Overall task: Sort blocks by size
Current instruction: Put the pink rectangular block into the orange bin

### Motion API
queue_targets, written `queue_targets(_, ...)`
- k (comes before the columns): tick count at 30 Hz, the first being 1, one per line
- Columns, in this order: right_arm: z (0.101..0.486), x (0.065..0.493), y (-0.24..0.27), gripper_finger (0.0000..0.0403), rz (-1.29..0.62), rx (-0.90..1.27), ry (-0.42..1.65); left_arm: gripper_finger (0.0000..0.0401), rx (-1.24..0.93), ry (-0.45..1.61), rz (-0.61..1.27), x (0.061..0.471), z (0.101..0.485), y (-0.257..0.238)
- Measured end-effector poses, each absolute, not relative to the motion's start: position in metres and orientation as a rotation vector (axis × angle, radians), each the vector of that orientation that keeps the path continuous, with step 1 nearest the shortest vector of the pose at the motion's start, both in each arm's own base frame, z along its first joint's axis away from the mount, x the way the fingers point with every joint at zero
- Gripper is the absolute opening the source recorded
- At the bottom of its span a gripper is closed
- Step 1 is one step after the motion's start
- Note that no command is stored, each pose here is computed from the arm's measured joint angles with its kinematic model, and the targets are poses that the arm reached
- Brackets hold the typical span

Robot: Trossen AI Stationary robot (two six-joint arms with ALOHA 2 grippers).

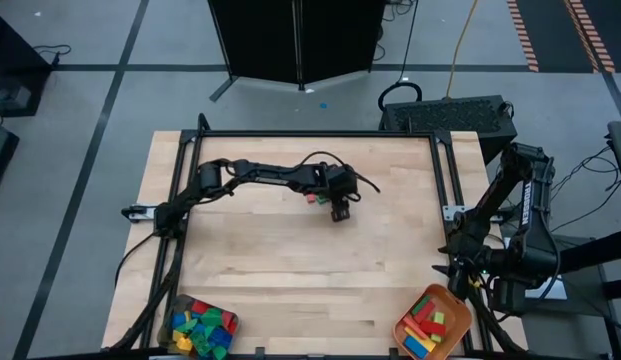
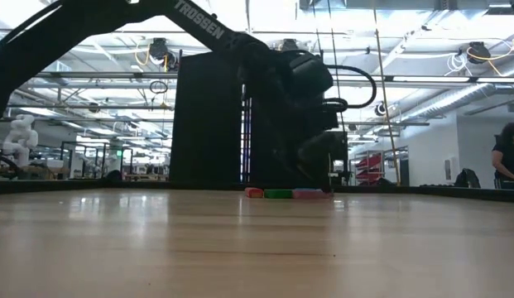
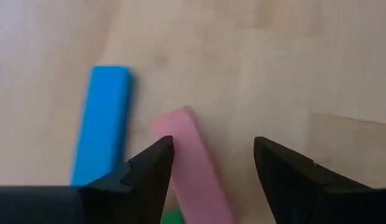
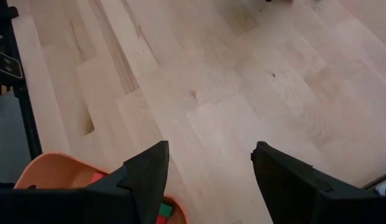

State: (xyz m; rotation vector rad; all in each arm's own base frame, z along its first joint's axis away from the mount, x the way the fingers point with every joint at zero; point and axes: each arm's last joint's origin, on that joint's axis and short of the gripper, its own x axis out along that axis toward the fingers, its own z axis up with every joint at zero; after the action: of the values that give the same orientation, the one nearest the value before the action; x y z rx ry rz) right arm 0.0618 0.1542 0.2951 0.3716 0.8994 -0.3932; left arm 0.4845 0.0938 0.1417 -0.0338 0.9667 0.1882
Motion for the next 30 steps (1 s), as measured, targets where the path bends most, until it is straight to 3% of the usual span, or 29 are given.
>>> queue_targets(15,0.295,0.061,0.153,0.0224,-0.401,0.357,0.900,0.0225,-0.017,0.924,0.511,0.485,0.152,0.073)
queue_targets(24,0.295,0.061,0.152,0.0224,-0.403,0.352,0.900,0.0225,-0.114,0.905,0.563,0.469,0.113,0.058)
queue_targets(27,0.295,0.061,0.152,0.0224,-0.403,0.351,0.899,0.0205,-0.135,0.915,0.548,0.467,0.110,0.058)
queue_targets(30,0.295,0.061,0.152,0.0224,-0.403,0.351,0.896,0.0151,-0.156,0.925,0.539,0.466,0.108,0.057)
